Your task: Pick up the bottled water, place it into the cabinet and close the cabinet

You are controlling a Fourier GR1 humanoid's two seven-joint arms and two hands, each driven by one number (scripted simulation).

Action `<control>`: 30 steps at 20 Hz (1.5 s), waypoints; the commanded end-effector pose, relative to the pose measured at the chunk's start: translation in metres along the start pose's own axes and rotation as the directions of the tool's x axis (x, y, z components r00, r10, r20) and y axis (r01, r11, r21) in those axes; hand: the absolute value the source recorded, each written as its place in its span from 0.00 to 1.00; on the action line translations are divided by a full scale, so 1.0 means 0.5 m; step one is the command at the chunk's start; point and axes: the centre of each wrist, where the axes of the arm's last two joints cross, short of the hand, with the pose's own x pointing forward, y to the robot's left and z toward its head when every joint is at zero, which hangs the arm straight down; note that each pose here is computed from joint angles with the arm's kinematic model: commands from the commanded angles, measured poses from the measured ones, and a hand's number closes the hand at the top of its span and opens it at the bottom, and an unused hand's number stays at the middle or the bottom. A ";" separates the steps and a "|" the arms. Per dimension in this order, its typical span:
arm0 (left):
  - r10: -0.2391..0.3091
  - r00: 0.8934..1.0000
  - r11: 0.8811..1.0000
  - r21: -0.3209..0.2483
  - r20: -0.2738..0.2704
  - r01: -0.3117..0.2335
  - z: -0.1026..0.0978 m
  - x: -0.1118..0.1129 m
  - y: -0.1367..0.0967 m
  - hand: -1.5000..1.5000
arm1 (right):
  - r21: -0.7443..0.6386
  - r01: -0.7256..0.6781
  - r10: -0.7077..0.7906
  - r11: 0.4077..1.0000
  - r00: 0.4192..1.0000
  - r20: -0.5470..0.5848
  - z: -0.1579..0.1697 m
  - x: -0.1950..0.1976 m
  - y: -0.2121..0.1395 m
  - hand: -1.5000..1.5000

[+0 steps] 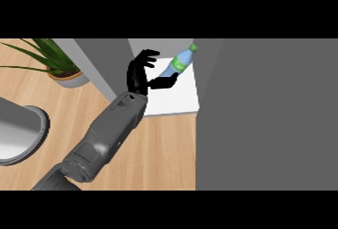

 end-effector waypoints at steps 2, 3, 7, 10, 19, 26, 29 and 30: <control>-0.095 0.995 0.992 0.083 0.013 0.093 -0.021 -0.004 0.016 0.00 | -0.006 0.046 -0.046 0.999 0.998 0.043 -0.005 0.010 -0.015 0.00; -0.100 0.995 0.991 0.087 0.014 0.098 -0.022 0.014 0.003 0.00 | -0.016 0.066 -0.065 0.998 0.997 0.047 -0.010 0.019 -0.001 0.00; -0.022 0.995 1.000 0.016 0.096 0.020 -0.026 0.048 -0.010 0.00 | -0.002 0.066 -0.066 0.998 0.996 0.052 -0.013 0.014 -0.007 0.00; 0.166 0.970 0.984 0.038 0.179 -0.176 -0.058 0.085 0.018 0.00 | 0.014 0.043 -0.043 0.999 0.998 0.039 -0.009 0.025 -0.008 0.00; 0.464 0.860 0.885 -0.168 0.213 -0.435 -0.036 0.113 -0.010 1.00 | 0.015 0.067 -0.068 0.998 0.996 0.060 -0.025 0.055 0.013 0.00; 0.550 0.821 0.825 -0.250 0.153 -0.507 0.019 0.080 -0.021 1.00 | 0.033 0.044 -0.046 0.998 0.997 0.058 -0.043 0.070 0.020 0.00; 0.637 0.767 0.737 -0.355 0.081 -0.574 0.060 0.089 -0.032 1.00 | 0.038 0.043 -0.044 0.998 0.998 0.039 -0.045 0.073 0.029 0.00; 0.663 0.749 0.692 -0.400 0.021 -0.601 0.074 0.096 -0.037 1.00 | 0.024 0.047 -0.048 0.999 0.998 0.040 -0.037 0.055 0.026 0.00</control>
